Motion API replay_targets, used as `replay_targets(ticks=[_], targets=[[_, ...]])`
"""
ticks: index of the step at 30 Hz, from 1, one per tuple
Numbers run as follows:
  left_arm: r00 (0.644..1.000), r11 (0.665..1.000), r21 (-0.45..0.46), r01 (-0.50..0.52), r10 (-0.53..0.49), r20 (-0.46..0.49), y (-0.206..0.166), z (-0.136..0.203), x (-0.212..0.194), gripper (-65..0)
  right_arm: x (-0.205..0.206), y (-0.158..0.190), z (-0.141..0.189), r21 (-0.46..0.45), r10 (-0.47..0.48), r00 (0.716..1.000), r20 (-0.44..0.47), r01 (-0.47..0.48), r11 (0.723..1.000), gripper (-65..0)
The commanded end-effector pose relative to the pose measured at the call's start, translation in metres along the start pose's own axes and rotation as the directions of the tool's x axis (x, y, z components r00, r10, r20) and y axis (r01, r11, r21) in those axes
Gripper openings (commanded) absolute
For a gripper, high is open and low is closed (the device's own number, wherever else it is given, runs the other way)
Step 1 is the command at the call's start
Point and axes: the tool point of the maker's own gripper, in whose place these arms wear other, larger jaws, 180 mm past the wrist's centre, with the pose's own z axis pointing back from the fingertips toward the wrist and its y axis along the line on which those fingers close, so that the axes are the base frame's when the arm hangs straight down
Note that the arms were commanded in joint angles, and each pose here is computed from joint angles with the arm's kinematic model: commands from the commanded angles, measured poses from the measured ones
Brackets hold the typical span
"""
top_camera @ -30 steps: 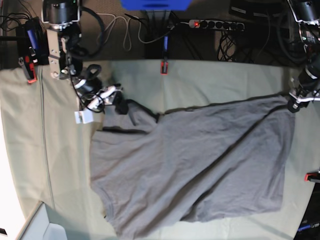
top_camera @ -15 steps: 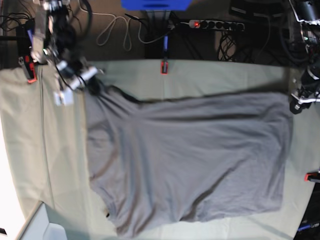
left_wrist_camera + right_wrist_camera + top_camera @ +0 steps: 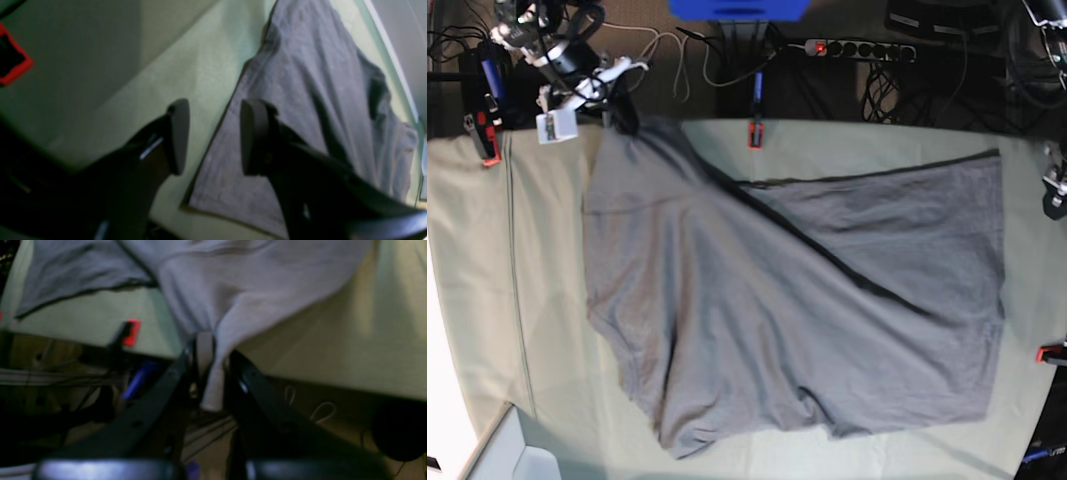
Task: Layout the t-shirt on the table in an organized manner, then fold the t-shirt properly
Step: 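Drag the shirt edge with the right gripper to straighten the shirt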
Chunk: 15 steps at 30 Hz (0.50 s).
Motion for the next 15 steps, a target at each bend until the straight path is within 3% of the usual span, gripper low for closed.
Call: replay_targets(ticks=[1, 5, 12, 15], targets=[[1.000, 1.000, -0.011, 0.002, -0.002, 0.021, -0.001, 0.002, 0.007, -39.8, 0.003, 0.000, 0.003, 0.012, -0.001, 1.000, 0.018, 0.001, 1.000, -65.0], [0.998, 0.998, 0.005, -0.062, 0.062, -0.014, 0.003, 0.000, -0.026, -37.8, 0.001, -0.001, 0.002, 0.011, -0.002, 1.000, 0.012, 0.002, 1.000, -65.0], [0.989, 0.993, 0.001, -0.120, 0.120, -0.089, -0.003, 0.000, -0.063, -19.2, 0.000, 0.000, 0.003, 0.013, -0.002, 1.000, 0.010, 0.002, 1.000, -65.0], [0.986, 0.991, 0.014, -0.131, 0.132, -0.104, 0.002, 0.000, -0.069, -18.9, 0.000, 0.000, 0.003, 0.013, -0.002, 1.000, 0.009, 0.002, 1.000, -65.0]])
